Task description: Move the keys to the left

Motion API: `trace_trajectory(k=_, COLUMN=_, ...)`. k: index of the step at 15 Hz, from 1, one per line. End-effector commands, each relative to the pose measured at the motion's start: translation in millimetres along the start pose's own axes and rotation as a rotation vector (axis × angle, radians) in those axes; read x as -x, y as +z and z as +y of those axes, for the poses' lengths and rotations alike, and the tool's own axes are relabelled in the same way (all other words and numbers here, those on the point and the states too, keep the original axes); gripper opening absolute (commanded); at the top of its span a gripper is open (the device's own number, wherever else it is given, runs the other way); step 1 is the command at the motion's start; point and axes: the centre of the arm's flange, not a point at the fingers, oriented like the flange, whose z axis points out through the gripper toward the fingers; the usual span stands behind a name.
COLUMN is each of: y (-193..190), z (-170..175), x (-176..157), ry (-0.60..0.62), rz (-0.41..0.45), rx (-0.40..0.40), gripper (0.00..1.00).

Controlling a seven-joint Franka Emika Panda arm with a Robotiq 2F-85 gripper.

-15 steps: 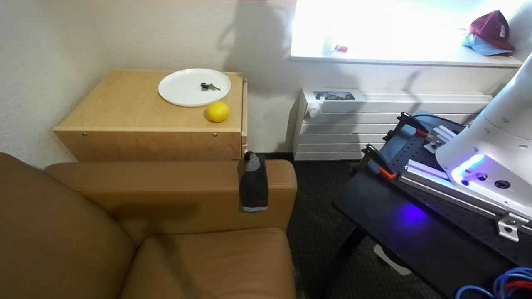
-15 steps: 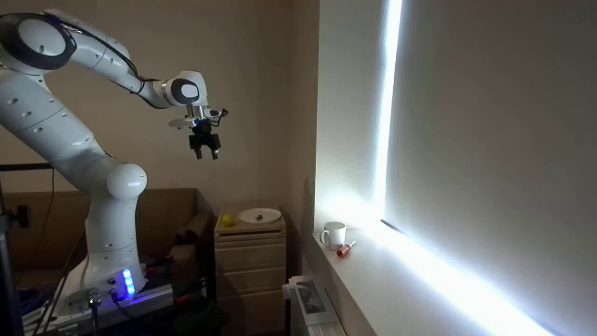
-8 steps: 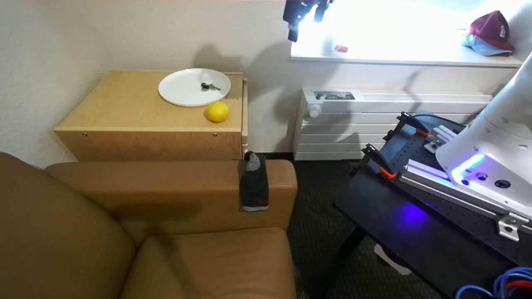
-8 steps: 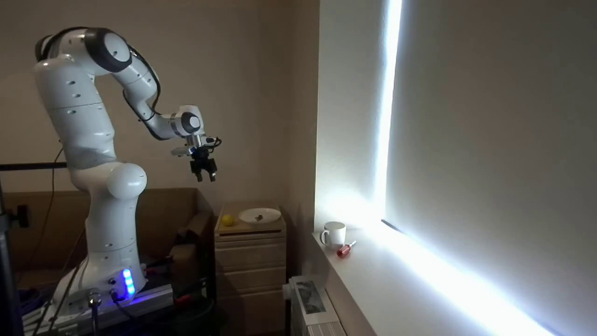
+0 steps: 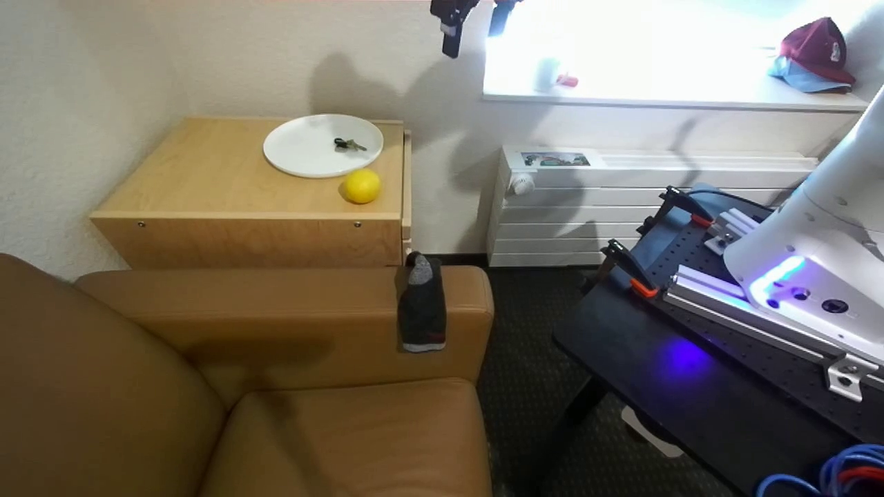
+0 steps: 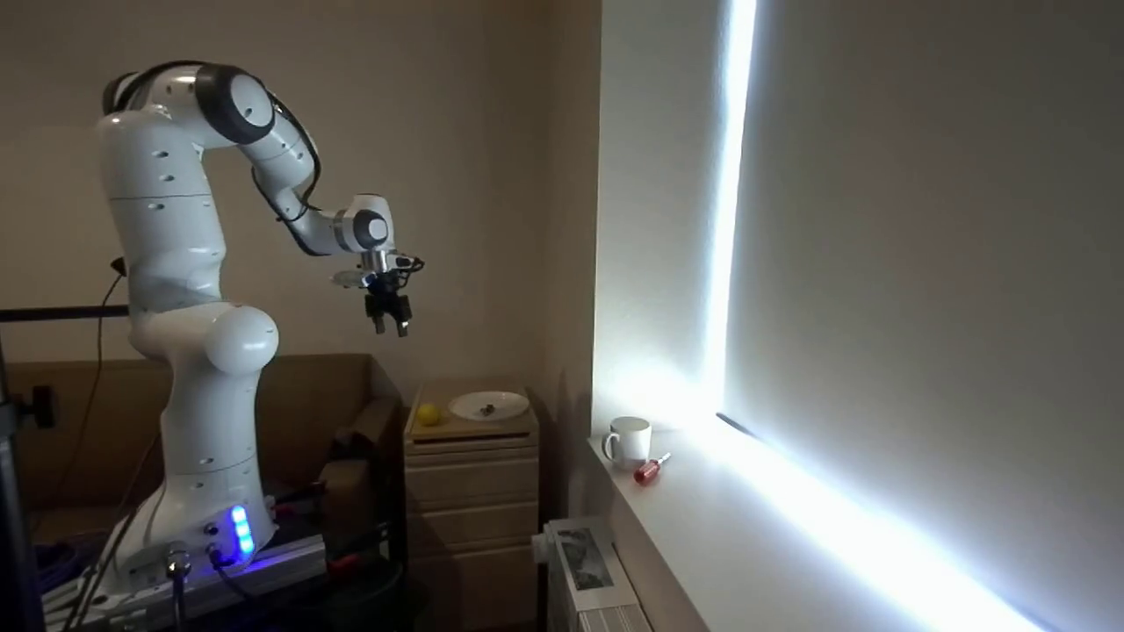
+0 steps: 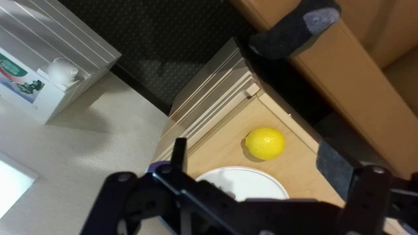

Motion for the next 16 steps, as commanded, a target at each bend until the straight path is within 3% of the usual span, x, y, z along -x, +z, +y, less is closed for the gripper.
trace_trajectory(k=1, y=78.0, z=-1.3, x=-34.6, ry=0.182, rz=0.057, rx=0.046, gripper=1.0)
trace_trajectory(k=7, y=156.9, z=2.3, x=-103.7, ry=0.533, rz=0.111, rx=-0.003, gripper=1.0)
trace_trajectory(k=10, y=154.0, z=-2.1, x=-121.9, ry=0.698, rz=0.035, rx=-0.034, gripper=1.0)
trace_trajectory(k=11, y=157.8, z=12.8, x=-102.1, ry=0.628, rz=0.07, rx=-0.02, gripper=1.0)
trace_trajectory(k=15, y=161.1, z=8.5, x=-106.3, ry=0.633, rz=0.067, rx=-0.022, gripper=1.0)
trace_trajectory(k=16, y=174.6, z=3.7, x=-117.7, ry=0.739, rz=0.09, rx=0.002, gripper=1.0)
